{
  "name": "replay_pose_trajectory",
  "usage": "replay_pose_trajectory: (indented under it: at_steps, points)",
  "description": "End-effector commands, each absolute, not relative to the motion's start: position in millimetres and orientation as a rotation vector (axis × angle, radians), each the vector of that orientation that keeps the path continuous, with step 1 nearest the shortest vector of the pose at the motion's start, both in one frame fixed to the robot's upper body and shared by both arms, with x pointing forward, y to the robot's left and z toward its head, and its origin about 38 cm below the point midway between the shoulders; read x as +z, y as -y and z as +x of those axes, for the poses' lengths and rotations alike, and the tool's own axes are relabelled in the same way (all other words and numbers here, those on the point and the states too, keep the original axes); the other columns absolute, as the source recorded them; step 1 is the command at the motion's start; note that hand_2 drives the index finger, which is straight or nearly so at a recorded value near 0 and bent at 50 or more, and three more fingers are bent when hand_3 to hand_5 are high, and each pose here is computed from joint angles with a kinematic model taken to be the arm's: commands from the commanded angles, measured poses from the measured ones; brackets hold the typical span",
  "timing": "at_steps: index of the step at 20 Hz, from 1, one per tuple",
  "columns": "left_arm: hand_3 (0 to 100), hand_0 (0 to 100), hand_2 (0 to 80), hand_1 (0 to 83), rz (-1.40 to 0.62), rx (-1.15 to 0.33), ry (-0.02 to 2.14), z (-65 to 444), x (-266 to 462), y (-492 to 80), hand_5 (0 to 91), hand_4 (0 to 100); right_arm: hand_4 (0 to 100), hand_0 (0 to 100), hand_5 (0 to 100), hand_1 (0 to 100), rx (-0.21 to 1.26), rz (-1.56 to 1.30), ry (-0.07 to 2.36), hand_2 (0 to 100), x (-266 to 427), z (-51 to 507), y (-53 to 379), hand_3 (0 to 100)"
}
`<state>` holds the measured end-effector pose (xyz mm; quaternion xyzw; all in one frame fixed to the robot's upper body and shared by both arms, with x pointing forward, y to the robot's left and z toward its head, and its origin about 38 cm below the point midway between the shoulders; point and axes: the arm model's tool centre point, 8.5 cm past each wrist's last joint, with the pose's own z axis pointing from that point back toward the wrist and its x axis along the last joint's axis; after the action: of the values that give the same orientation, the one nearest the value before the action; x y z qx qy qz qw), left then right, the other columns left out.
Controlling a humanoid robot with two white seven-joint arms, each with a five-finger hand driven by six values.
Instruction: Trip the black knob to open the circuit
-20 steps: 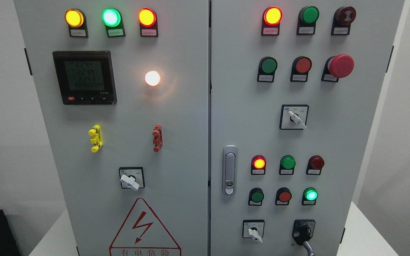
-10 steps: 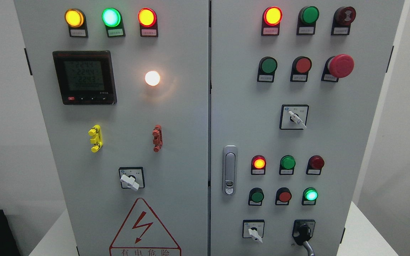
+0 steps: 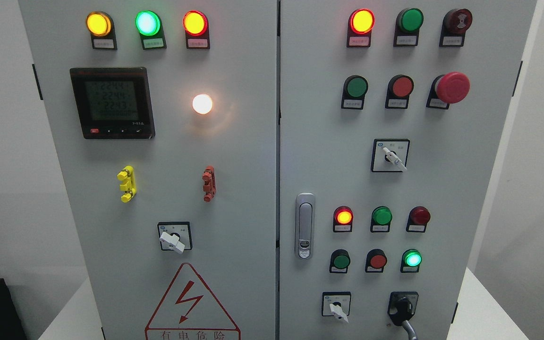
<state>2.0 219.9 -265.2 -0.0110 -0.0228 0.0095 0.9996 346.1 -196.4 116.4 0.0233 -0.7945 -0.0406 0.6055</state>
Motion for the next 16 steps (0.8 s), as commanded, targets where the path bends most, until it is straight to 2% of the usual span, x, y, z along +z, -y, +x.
replay_pose_trajectory:
  at_steps: [1,16]
  points:
    - [0,12,0.0,38.9,-0.022,0.022,0.051,3.7,-265.2,-220.0,0.0,0,100,0,100,0,-0.058,0.105,1.904,5,135.5,347.9,182.6,100]
    - [0,12,0.0,38.9,-0.022,0.024,0.05,3.6,-265.2,-220.0,0.0,0,100,0,100,0,-0.065,0.093,1.897,5,133.1,347.1,186.5,100]
